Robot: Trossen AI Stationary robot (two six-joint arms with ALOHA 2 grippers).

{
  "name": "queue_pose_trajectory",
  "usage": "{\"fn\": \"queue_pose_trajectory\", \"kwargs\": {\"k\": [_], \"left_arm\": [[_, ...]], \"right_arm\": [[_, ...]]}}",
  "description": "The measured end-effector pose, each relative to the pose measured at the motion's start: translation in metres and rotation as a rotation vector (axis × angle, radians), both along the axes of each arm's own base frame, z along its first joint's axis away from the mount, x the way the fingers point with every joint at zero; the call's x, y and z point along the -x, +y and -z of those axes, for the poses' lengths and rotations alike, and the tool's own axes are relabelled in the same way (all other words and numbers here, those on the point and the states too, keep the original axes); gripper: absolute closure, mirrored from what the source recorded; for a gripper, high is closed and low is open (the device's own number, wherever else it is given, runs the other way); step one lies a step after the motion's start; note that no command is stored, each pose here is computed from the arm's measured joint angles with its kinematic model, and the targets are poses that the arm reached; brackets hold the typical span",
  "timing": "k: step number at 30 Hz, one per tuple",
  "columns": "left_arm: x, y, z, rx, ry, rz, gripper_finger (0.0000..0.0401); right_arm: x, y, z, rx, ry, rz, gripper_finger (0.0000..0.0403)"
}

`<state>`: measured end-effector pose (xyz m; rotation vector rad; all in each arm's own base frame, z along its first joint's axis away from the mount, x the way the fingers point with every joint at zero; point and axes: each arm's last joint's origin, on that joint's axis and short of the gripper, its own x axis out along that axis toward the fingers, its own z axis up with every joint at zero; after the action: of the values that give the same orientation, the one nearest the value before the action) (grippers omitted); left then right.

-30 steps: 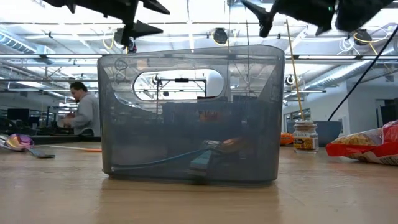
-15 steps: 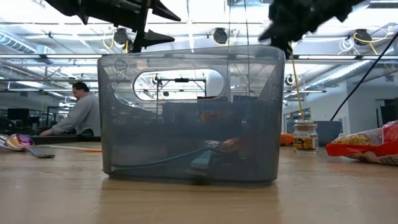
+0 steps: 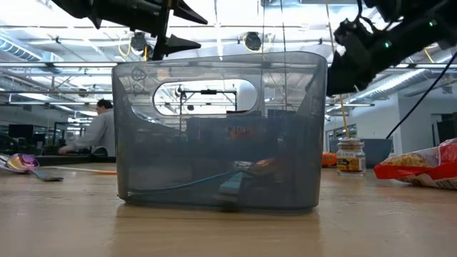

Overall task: Pick & Place Food Item
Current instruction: Put the black seasoning bottle into the top black bin

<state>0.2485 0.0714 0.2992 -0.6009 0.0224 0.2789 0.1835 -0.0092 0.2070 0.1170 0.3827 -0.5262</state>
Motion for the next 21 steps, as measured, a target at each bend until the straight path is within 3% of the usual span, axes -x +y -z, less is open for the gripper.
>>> {"fn": "queue_pose_trajectory", "kwargs": {"k": [9,21], "left_arm": [[0.002,0.007,0.0,0.039,-0.011,-0.031,0.0132],[0.002,0.008,0.0,0.065,-0.02,-0.036,0.0132]], "right_arm": [[0.008,0.002,0.047,-0.162,-0.141,0.101,0.0136],[0.0,-0.003,0.052,-0.098,-0.165,0.145,0.0136]]}}
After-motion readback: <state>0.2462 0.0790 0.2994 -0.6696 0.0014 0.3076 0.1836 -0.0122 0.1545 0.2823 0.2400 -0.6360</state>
